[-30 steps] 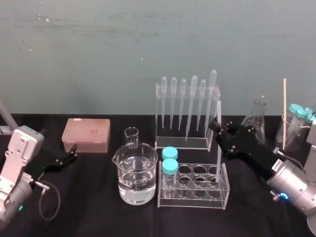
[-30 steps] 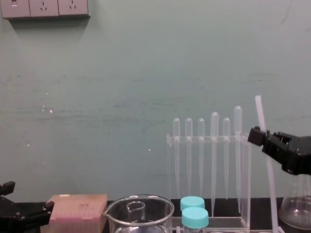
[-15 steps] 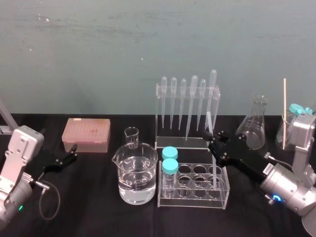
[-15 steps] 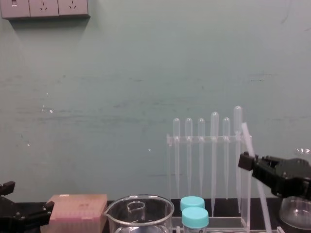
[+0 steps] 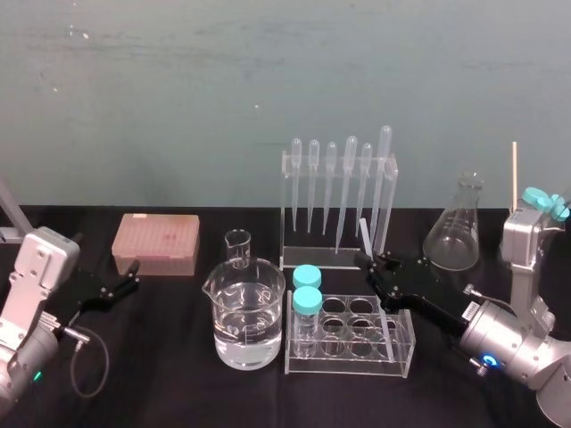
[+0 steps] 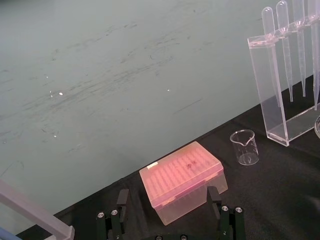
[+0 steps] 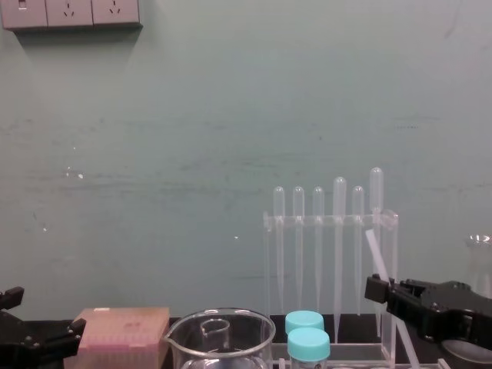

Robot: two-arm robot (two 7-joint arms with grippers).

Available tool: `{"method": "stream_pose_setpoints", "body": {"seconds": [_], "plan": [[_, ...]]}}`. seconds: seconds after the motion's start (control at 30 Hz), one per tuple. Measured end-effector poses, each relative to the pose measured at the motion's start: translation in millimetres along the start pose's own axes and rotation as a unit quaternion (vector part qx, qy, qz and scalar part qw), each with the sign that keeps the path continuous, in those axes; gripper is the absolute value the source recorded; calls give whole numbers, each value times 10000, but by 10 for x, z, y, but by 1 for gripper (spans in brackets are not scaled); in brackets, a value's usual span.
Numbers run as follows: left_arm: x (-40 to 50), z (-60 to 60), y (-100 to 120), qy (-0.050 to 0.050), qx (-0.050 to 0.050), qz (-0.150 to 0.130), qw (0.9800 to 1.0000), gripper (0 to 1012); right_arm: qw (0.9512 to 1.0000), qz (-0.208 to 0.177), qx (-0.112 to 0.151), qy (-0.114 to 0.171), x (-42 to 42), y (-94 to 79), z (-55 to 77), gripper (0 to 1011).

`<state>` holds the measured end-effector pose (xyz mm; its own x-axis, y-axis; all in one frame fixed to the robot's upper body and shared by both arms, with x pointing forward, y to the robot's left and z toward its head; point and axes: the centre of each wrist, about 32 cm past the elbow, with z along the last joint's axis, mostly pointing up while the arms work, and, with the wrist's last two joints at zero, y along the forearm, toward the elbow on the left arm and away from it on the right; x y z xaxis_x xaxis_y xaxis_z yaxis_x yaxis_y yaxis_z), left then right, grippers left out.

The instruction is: Pick up the stirring rod with one hand, then place it down.

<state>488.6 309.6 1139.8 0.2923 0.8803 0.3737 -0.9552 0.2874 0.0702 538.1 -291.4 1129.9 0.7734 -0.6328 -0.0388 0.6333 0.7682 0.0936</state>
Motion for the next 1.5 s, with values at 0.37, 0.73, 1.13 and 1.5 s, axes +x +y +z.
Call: {"method": "stream_pose_setpoints", "body": {"seconds": [0.37,0.73,1.13,1.5], "plan": [[0,0,0,0,0,0,10000,1000,10000,-53,-82,17,24,9,-4,70],[0,0,0,0,0,0,10000,1000,9999,-51,-88,13,24,8,-5,70],[0,0,0,0,0,0,10000,1000,9999,-47,-91,11,23,8,-5,255],[0,0,0,0,0,0,10000,1000,9999,-46,-91,11,23,8,-5,586]]}}
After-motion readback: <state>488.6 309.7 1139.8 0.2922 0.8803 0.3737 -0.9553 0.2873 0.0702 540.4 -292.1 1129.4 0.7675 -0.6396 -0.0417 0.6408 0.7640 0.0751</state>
